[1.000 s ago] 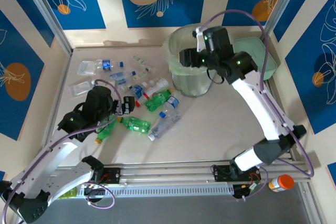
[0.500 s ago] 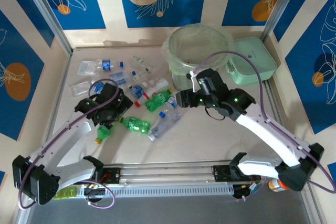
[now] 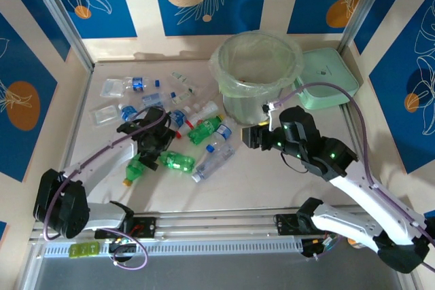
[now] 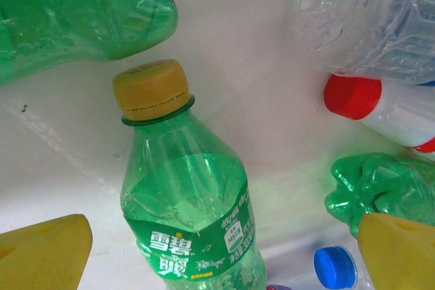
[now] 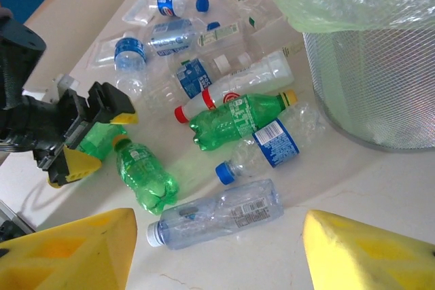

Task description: Put the plastic bottles in the bin

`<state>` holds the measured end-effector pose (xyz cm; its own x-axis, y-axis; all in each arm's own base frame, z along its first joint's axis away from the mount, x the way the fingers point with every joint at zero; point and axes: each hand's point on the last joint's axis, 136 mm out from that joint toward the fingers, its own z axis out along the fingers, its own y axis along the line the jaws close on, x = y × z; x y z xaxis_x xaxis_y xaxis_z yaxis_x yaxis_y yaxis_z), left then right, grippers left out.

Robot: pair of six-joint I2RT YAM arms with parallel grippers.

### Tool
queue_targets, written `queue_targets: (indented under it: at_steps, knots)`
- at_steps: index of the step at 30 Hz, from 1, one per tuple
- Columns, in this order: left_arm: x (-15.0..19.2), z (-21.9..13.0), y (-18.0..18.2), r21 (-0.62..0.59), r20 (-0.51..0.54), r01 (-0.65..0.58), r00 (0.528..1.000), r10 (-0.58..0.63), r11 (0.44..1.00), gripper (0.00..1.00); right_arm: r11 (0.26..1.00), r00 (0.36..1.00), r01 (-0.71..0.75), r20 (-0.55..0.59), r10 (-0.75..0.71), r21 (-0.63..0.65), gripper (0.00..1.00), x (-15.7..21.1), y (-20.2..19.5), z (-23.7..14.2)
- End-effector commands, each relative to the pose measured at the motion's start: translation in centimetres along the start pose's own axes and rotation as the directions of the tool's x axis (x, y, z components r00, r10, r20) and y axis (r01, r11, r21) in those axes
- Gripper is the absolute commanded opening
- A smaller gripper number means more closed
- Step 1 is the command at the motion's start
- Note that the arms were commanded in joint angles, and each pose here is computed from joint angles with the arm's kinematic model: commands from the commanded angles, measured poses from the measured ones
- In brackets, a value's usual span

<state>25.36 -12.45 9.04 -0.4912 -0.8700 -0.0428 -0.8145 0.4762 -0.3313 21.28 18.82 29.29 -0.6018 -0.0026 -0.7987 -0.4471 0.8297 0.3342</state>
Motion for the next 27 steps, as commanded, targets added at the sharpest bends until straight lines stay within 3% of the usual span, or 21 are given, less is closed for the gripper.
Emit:
queue_targets:
  at_steps: [1, 13, 16, 19, 27]
  knots:
    - [0.5, 1.2, 0.7, -0.019, -0.021, 0.066, 0.998, -0.066, 0.998, 1.00, 1.000, 0.996, -0.020, 0.092, 0.021, -0.013, 0.66, -1.8, 0.2, -1.0]
    - [1.9, 6.5, 0.5, -0.014, -0.078, 0.061, 0.995, -0.062, 0.998, 0.82, 0.998, 0.994, -0.014, 0.104, 0.021, -0.069, 0.66, -3.1, 1.6, -1.7]
    - [2.0, 6.9, 0.7, -0.014, -0.083, 0.057, 0.995, -0.058, 0.998, 0.69, 0.996, 0.994, -0.019, 0.105, 0.027, -0.083, 0.66, -3.3, 1.8, -1.8]
    - [1.8, 6.5, -0.2, 0.029, -0.074, 0.042, 0.996, -0.040, 0.999, 0.54, 0.996, 0.994, -0.022, 0.107, 0.032, -0.089, 0.66, -3.5, 2.0, -1.9]
    - [0.8, 2.2, -4.2, 0.216, -0.013, -0.055, 0.998, 0.059, 0.975, 0.51, 0.992, 0.995, -0.022, 0.095, 0.034, -0.122, 0.66, -4.0, 2.9, -2.1]
